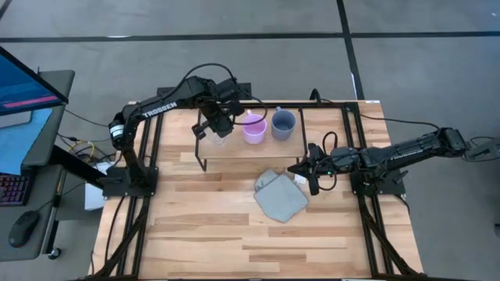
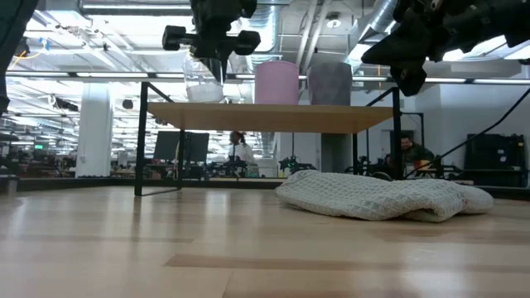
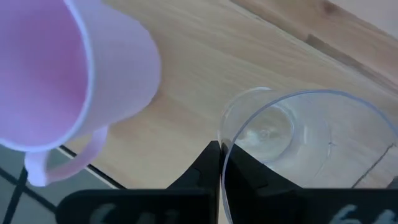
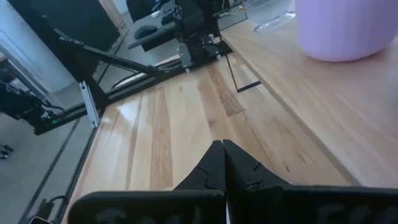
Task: Stack small to large cups/mugs on shelf
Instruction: Put the transparent mug on the shelf
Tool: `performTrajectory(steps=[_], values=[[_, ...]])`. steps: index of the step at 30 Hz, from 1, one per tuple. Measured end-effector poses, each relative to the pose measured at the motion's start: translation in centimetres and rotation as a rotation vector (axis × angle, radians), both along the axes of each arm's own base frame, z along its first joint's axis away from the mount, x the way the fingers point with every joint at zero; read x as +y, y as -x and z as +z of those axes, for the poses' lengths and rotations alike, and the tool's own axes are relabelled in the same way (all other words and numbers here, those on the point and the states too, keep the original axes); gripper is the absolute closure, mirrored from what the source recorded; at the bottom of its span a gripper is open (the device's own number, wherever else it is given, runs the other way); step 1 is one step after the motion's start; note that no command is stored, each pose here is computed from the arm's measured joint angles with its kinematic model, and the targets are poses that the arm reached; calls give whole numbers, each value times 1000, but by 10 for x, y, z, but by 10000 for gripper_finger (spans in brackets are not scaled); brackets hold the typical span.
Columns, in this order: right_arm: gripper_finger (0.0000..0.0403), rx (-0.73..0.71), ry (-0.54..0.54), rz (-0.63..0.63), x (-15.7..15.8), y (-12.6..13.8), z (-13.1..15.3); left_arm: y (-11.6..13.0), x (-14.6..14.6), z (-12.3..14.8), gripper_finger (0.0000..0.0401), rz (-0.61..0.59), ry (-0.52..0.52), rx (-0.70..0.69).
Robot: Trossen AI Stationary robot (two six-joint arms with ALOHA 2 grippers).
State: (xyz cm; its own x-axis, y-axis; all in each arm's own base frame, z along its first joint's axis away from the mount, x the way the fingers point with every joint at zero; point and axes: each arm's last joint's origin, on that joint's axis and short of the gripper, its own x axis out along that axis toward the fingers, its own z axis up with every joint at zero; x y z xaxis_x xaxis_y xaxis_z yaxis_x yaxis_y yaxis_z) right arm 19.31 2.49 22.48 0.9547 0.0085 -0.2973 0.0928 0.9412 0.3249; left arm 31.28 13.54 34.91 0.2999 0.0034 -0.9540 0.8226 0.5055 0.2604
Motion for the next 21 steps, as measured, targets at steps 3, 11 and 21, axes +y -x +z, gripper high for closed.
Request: performTrajectory(steps=[3,11,21], values=[[393,0,-5,-2,0,0,0,-3,0,-2,401,-37,-14,-2],[393,0,-29,-9,0,0,0,-9,9,-6,401,-42,-32,-31],[393,-7,-30,-9,0,0,1,-13,13,-13,401,42,2,-18]])
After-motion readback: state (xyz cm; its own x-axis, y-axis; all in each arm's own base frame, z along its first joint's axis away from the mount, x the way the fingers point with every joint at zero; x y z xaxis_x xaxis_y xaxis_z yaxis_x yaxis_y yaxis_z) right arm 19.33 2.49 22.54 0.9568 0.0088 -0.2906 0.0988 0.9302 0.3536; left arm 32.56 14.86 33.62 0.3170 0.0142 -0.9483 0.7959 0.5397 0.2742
